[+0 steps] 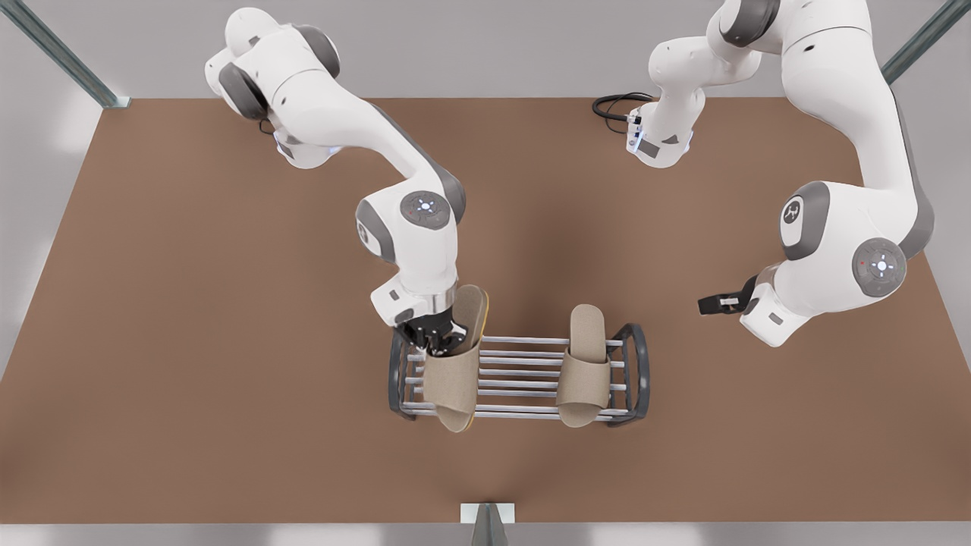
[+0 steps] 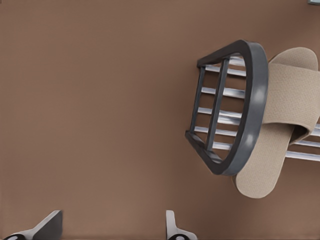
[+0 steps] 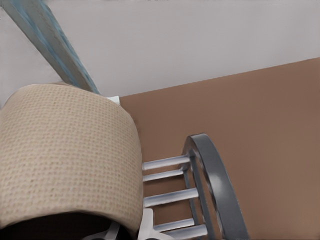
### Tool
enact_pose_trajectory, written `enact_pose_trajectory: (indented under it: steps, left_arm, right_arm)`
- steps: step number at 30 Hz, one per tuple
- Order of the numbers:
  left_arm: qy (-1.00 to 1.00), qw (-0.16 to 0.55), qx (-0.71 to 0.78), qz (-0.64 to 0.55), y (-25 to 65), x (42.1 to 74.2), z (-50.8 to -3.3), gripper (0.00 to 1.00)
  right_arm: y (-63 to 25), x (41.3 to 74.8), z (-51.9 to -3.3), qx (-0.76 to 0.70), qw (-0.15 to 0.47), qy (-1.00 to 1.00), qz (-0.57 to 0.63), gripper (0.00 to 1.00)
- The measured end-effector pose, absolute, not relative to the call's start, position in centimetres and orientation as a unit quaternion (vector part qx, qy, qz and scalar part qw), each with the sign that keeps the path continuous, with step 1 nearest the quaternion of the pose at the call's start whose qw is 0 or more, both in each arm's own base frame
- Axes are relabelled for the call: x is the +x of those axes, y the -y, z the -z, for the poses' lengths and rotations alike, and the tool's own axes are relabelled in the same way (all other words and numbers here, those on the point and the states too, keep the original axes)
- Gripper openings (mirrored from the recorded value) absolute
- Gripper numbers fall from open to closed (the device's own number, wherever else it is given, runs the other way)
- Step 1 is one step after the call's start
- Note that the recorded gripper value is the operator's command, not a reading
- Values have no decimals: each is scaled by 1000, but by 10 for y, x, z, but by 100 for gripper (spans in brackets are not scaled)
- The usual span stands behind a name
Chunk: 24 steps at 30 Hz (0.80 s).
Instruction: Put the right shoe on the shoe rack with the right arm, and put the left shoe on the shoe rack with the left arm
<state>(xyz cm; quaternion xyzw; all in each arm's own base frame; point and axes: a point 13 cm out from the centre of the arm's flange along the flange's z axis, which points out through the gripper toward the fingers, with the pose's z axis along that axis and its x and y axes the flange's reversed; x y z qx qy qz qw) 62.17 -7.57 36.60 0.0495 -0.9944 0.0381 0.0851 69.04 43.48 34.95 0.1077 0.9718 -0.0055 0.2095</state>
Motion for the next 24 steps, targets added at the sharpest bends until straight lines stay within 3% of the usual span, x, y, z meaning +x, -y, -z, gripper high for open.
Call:
enact_pose_trajectory:
  steps: [4, 12, 17, 24]
  left_arm:
    - [995, 86, 38, -38, 75, 622, -366, 100]
    - [995, 85, 22, -39, 75, 622, -366, 100]
    - [996, 85, 15, -39, 74, 622, -366, 100]
    - [996, 85, 7, -39, 75, 622, -365, 100]
  right_arm:
    - [-450, 690, -358, 117, 225, -967, -4, 21]
    - [-453, 691, -317, 123, 218, -968, 9, 21]
    - [-449, 673, -263, 106, 199, -974, 40, 21]
    - [-448, 663, -241, 95, 197, -974, 51, 21]
